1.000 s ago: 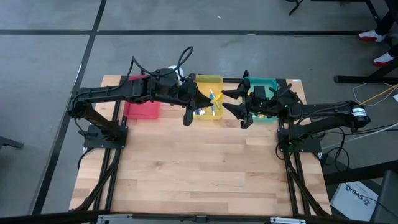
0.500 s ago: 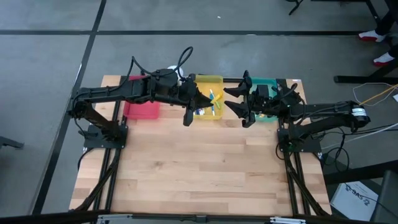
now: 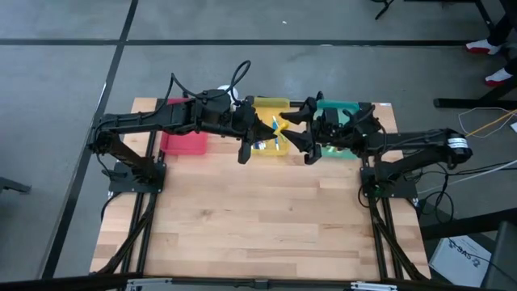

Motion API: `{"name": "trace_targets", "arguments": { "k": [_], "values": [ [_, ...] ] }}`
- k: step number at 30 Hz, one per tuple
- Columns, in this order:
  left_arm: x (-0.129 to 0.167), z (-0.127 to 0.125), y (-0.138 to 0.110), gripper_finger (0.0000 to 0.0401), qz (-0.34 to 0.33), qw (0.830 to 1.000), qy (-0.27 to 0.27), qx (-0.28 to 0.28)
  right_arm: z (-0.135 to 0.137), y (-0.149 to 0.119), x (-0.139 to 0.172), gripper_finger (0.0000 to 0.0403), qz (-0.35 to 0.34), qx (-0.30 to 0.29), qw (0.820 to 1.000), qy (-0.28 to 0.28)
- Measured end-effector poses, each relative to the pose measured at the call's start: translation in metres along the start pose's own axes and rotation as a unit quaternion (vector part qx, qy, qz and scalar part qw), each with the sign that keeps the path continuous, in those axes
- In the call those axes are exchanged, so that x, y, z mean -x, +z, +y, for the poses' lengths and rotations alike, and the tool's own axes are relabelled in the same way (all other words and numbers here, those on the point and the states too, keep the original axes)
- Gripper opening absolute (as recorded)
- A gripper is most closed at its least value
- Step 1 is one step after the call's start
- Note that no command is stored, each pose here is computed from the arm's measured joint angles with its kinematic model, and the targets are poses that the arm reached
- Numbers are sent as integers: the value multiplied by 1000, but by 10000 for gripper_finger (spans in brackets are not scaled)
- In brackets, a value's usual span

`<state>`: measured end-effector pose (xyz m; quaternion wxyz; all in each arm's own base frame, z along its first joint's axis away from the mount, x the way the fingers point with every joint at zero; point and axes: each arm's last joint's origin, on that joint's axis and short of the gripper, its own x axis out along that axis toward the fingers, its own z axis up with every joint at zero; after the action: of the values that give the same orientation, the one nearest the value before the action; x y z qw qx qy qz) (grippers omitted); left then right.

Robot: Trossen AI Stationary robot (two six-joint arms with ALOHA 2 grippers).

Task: Pick & Place Markers
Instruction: Put the yellow pen into the red bin

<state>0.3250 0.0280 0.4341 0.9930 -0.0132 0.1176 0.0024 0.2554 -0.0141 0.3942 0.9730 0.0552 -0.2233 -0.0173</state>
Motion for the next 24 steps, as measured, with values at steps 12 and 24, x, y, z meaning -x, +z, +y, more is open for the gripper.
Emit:
{"name": "trace_targets", "arguments": {
  "k": [12, 24],
  "values": [
    [5, 3, -4, 25, 28, 999, 14, 4, 0, -1, -3, 241, 5, 0, 1000, 6],
    [40, 18, -8, 25, 89, 993, 73, 13, 0, 0, -3, 241, 5, -2, 1000, 5]
  ]
}}
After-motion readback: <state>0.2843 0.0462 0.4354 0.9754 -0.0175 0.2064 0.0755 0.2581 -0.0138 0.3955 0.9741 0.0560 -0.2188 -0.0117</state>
